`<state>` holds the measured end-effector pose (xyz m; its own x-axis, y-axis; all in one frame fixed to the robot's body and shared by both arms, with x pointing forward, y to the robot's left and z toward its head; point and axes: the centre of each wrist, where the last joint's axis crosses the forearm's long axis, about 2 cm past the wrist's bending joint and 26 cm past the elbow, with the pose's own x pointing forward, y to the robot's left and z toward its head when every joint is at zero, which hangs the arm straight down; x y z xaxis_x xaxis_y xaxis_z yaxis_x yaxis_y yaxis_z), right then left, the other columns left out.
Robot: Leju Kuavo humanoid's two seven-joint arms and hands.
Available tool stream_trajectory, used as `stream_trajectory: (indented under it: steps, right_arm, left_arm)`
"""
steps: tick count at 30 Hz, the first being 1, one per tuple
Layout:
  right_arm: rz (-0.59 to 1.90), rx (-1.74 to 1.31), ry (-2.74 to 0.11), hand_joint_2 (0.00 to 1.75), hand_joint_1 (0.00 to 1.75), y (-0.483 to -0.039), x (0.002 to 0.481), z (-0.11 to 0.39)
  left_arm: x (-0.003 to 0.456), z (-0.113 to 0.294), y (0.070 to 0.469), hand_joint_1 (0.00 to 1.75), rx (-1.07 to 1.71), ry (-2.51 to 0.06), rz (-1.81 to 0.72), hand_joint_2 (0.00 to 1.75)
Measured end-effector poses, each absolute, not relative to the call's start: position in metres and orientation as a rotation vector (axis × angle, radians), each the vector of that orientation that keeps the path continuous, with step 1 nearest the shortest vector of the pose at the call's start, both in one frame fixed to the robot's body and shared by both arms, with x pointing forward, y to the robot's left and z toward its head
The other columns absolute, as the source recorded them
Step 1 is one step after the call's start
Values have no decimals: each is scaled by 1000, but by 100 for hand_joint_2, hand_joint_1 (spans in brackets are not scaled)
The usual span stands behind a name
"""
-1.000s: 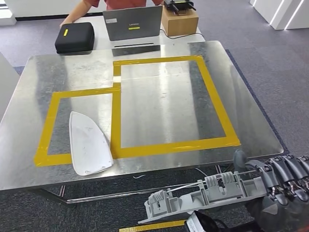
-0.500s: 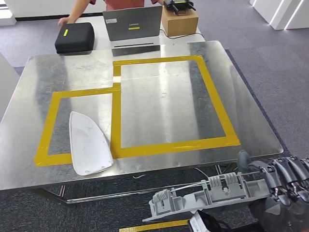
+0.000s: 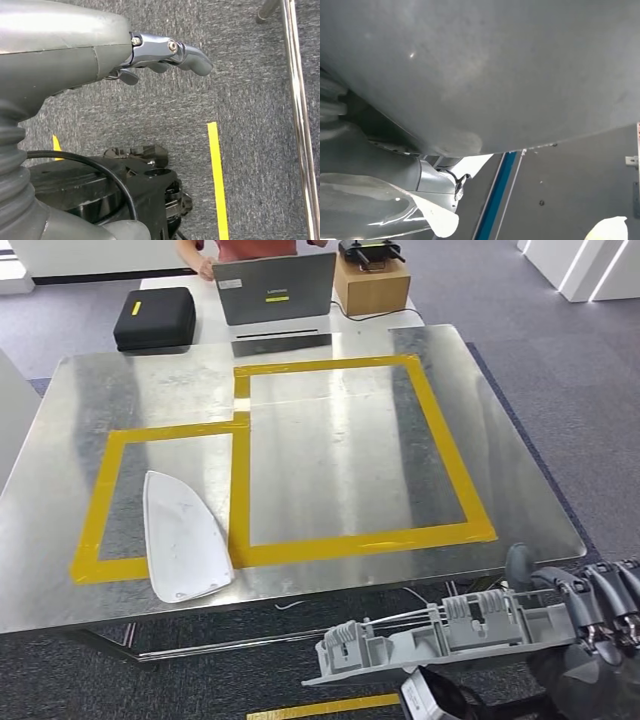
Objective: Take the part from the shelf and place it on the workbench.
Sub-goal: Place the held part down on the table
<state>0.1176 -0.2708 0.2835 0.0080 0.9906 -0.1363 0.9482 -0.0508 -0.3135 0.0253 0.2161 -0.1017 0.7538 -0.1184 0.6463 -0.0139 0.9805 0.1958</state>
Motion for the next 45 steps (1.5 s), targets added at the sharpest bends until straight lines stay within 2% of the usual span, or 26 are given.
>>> stream_trajectory:
  steps: [23,45]
  right_arm:
    - [448,-2141,-2069,175,175,-274,125,284]
    - [566,-2153,-2007,175,175,-296,158,262]
  left_arm:
    - [27,-105,216,0,146,-766,-148,175]
    - [31,-106,213,0,139,-612,-54,175]
